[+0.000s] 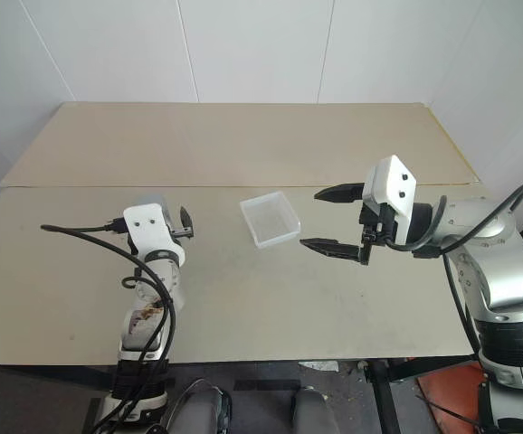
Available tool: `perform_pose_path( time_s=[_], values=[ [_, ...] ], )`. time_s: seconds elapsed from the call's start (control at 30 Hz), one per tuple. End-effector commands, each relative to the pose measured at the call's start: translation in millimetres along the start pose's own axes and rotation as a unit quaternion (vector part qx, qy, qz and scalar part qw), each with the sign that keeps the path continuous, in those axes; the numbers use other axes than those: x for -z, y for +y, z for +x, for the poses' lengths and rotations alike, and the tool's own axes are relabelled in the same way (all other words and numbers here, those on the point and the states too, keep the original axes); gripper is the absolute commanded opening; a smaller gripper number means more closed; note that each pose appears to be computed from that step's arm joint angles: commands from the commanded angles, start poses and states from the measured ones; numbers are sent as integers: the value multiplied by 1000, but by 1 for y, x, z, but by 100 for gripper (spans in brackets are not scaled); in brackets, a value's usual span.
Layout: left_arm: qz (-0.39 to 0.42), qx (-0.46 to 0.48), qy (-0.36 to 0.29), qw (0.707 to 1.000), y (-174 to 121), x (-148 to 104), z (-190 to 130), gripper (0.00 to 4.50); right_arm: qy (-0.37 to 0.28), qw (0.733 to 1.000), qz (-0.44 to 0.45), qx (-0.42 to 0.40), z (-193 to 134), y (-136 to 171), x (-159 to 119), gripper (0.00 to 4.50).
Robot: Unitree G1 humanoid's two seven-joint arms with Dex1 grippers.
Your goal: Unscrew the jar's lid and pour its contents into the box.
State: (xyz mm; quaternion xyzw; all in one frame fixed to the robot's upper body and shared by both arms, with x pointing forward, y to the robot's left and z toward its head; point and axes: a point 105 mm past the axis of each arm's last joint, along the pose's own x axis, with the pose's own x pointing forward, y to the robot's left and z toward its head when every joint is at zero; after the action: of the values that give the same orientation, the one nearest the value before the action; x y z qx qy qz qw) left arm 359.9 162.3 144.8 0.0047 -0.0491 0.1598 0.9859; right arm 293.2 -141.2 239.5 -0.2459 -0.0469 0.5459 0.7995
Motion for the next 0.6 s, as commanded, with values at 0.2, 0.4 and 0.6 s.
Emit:
perform_pose_path(
  time_s=[0.2,0.4,0.6],
  values=[
    [-6,-5,-40,999,-1,-14,5,327,-23,999,-23,9,-8,0,-16,450],
    [-15,-7,-45,999,1,-15,11,211,-32,999,-17,10,-9,2,-19,450],
    [-19,73,-75,994,-1,-31,13,208,-45,999,-10,18,-7,4,-22,450]
  ],
)
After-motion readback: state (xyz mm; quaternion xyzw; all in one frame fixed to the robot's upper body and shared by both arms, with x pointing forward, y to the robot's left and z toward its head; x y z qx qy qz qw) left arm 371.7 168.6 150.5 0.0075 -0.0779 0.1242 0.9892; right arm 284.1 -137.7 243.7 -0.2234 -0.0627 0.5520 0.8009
